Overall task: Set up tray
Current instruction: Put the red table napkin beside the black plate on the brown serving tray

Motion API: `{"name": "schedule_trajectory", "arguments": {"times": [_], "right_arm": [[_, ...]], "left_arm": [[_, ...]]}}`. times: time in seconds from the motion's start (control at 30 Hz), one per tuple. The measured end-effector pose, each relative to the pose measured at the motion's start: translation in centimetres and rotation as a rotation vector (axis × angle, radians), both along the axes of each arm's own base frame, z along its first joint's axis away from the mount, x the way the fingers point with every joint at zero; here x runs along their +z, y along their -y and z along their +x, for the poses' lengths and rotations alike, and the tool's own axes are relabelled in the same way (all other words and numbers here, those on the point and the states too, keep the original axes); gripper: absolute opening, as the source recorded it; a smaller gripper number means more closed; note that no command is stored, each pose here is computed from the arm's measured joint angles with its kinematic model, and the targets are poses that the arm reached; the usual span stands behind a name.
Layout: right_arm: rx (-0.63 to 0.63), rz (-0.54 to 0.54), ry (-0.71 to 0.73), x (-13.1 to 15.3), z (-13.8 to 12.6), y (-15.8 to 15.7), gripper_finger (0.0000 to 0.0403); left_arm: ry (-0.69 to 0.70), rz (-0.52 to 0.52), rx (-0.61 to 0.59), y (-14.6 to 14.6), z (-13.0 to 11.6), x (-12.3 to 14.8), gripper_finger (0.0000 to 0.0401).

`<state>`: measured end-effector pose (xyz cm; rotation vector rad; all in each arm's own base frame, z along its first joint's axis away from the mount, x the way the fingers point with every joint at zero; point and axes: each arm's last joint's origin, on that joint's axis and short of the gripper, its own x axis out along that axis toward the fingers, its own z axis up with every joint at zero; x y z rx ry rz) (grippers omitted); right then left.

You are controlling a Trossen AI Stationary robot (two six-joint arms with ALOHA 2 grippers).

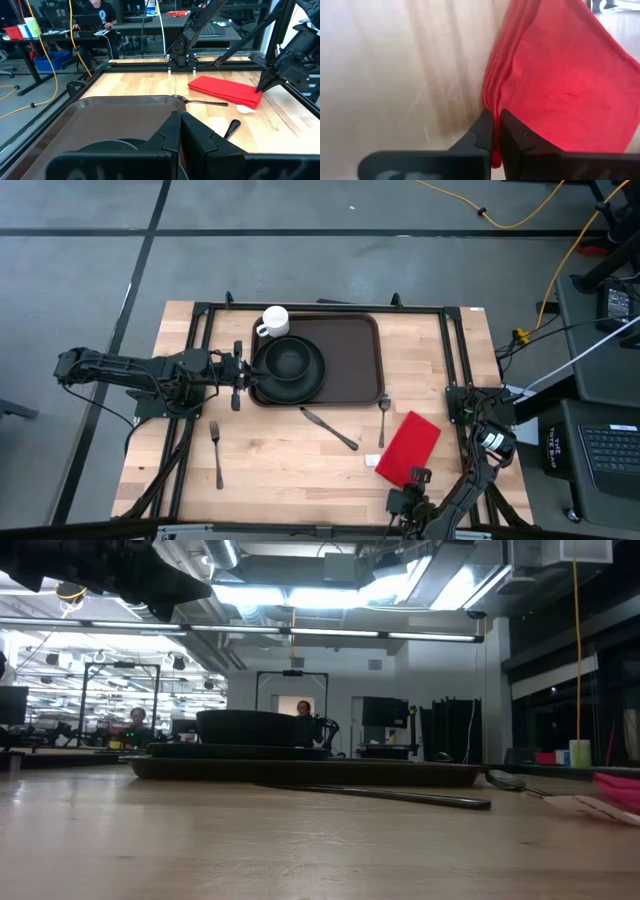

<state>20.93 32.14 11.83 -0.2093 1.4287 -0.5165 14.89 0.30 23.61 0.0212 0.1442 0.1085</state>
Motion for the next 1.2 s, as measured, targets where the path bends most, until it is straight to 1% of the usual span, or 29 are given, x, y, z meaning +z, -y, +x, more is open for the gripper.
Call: {"name": "schedule_trajectory", "arguments": {"times": [0.2,0.27,0.4,0.6,0.7,1.07,1.2], "right_arm": [[-0.026,-0.012,-0.037,0.5,0.4,0.2,0.0016],[-0.033,-0.037,-0.06,1.1,0.4,0.2,0.0016],[-0.032,-0.043,-0.062,2.6,0.5,-0.2,0.0016],[-0.027,-0.044,-0.049,4.6,0.9,-0.7,0.0016],[-0.03,-0.04,-0.005,5.4,1.1,-0.9,0.0016],[-0.037,-0.037,0.021,5.8,1.5,-0.8,0.0016],[-0.047,-0.006,0.044,7.0,1.9,-0.5,0.0016]], "left_arm": [[0.0,0.0,0.0,0.0,0.0,0.0,0.0004],[0.0,0.0,0.0,0.0,0.0,0.0,0.0003],[0.0,0.0,0.0,0.0,0.0,0.0,0.0005],[0.0,0.0,0.0,0.0,0.0,0.0,0.0004],[0.0,0.0,0.0,0.0,0.0,0.0,0.0004],[0.0,-0.001,0.0,0.0,0.0,0.0,0.0007],[0.0,0.0,0.0,0.0,0.0,0.0,0.0007]]}}
